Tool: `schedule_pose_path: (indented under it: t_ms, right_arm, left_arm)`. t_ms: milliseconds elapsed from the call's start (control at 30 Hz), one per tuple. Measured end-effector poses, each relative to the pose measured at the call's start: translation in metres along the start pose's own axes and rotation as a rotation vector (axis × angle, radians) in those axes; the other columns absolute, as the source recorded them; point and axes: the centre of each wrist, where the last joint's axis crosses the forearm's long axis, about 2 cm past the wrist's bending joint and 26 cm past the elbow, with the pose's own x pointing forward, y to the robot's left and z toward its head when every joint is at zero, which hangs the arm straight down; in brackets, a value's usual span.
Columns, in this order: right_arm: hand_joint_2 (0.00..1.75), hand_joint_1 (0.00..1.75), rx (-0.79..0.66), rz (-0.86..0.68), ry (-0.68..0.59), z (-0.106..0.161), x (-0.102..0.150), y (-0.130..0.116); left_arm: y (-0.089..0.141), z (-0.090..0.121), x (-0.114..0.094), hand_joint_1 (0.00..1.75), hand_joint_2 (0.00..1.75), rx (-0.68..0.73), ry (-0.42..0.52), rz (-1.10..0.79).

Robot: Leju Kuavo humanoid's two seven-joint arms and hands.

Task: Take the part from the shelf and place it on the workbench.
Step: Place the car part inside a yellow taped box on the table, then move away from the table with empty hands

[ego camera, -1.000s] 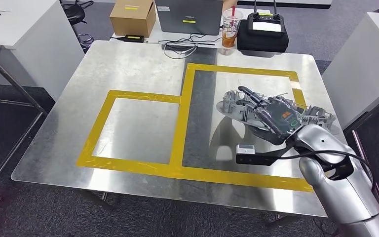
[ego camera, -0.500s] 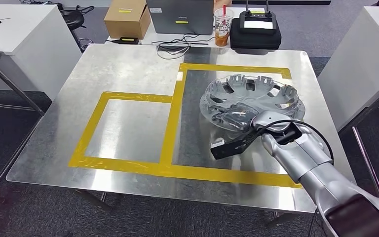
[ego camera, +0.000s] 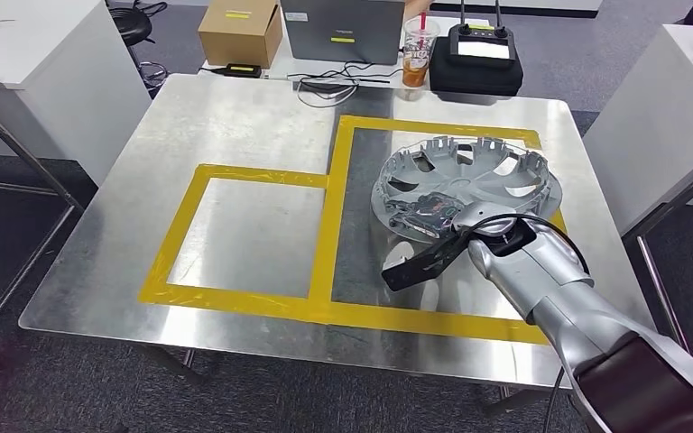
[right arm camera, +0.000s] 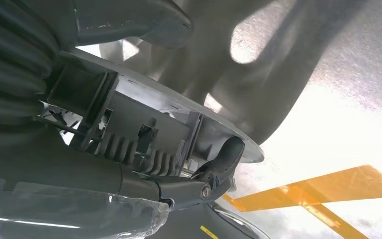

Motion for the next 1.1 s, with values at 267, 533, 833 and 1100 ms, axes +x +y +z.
schedule_pose_path:
  t_ms: [267,533,833,1100]
  right_arm:
    - [1.75,1.75,0.008,0.015,-0.018,-0.004,0.003,-0.005]
    - [1.75,1.75,-0.015,0.009,-0.058,-0.016,0.020,0.000]
    - [1.75,1.75,-0.090,-0.204,-0.056,-0.026,0.039,-0.001]
    - [1.75,1.75,-0.284,-0.456,-0.027,-0.024,0.055,0.009]
  left_arm:
    - [-0.002,0.000,-0.002,0.00,0.00,-0.006,0.004,0.007]
    - [-0.003,0.002,-0.004,0.00,0.00,-0.023,0.011,0.004]
    - [0.001,-0.003,-0.001,0.00,0.00,-0.021,-0.007,-0.060]
    - [-0.007,-0.004,-0.003,0.00,0.00,-0.058,0.009,-0.043]
